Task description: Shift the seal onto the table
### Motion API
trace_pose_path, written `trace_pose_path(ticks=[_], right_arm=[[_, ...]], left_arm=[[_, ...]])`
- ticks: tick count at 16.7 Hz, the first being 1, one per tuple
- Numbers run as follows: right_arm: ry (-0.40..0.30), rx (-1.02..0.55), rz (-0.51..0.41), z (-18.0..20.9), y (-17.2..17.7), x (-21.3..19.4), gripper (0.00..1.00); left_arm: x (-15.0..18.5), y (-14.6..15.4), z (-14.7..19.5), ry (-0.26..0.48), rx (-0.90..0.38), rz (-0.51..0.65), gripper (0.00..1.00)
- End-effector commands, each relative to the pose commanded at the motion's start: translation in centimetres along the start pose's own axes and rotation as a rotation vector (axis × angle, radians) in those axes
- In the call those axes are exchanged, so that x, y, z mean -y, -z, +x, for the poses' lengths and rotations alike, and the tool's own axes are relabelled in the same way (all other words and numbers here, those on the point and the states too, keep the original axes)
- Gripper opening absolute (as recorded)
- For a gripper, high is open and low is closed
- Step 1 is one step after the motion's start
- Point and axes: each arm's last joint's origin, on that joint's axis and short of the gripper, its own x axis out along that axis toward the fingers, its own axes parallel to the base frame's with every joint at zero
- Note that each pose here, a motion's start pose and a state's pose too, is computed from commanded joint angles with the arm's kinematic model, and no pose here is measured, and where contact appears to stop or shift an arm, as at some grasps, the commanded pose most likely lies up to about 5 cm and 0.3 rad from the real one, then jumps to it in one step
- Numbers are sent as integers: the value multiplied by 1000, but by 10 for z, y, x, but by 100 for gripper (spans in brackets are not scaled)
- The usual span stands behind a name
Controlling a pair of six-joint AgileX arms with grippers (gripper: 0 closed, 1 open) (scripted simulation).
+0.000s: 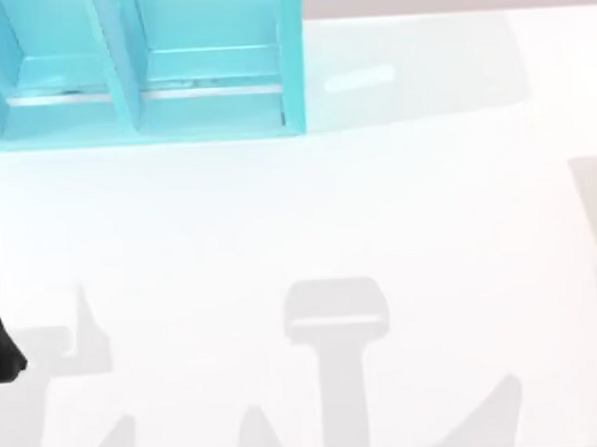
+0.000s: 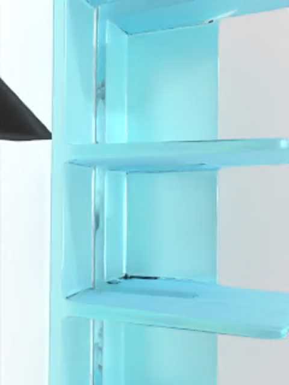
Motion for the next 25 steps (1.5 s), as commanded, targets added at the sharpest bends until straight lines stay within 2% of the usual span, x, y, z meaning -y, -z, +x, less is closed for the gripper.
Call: trace_pose_path(ticks=[3,5,9,12,16,22,25], right_arm=[[15,-275,-38,19,-32,20,100],[1,-460,-52,39,-49,35,100],[-74,-786,-51,84,-66,69,100],[-143,-957,-35,113,-67,90,100],[-193,-1055,-18,131,-65,104,100],[-195,-1056,-21,132,-64,103,100],[-199,-1066,-16,143,-47,101,100]], left_arm=[[0,0,0,0,0,0,100],[0,0,0,0,0,0,100],[0,0,0,0,0,0,100],[0,0,0,0,0,0,100],[0,0,0,0,0,0,100],[0,0,0,0,0,0,100],[0,0,0,0,0,0,100]])
